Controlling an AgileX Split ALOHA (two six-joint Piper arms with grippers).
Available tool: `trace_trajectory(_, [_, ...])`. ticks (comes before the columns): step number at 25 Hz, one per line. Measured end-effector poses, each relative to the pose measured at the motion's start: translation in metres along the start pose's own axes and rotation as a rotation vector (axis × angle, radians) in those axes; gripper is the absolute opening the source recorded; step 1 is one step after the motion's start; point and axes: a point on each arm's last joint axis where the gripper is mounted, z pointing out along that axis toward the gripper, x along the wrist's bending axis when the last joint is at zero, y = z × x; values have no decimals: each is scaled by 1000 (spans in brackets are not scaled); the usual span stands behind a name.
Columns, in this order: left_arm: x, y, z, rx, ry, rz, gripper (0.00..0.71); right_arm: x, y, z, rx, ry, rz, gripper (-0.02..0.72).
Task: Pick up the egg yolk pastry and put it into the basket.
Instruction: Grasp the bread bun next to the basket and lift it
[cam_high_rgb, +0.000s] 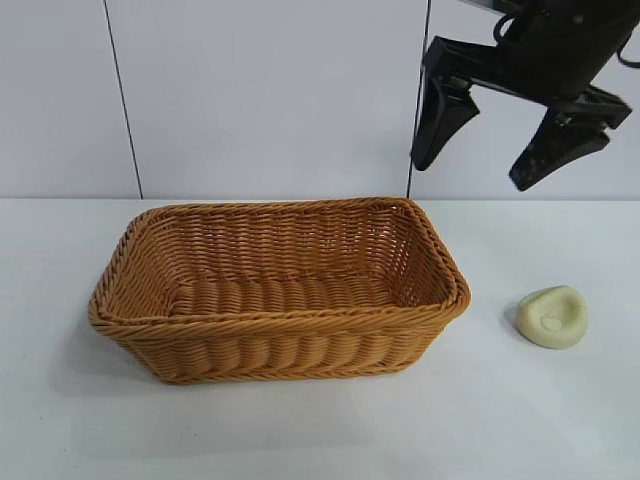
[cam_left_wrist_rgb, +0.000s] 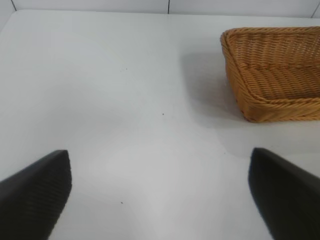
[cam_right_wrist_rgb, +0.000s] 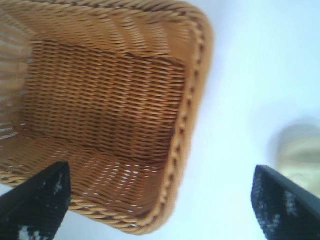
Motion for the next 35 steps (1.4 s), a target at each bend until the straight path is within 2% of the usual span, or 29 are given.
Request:
trace_trajectory(2, [0, 0, 0, 0, 0, 0, 692, -9, 0, -3, 20, -83, -13, 697])
trace_trajectory(3, [0, 0, 0, 0, 0, 0, 692, -13, -1, -4, 29, -105, -6, 697])
trace_trajectory(6, [0, 0, 0, 0, 0, 0, 692, -30, 0, -3, 44, -129, 40, 697])
trace_trajectory(11, [0, 0, 0, 1, 0, 1, 692, -56, 1, 18, 106, -103, 129, 697])
trace_trajectory(23, [0, 0, 0, 1, 0, 1, 692, -77, -11, 128, 304, -111, 178, 697])
trace_trajectory(28, [0, 0, 0, 1, 0, 1, 692, -80, -18, 147, 350, -115, 185, 694])
trace_trajectory(30, [0, 0, 0, 1, 0, 1, 692, -81, -18, 147, 350, -116, 185, 636])
trace_trajectory(35, [0, 0, 0, 0, 0, 1, 692, -82, -18, 147, 353, -119, 185, 338])
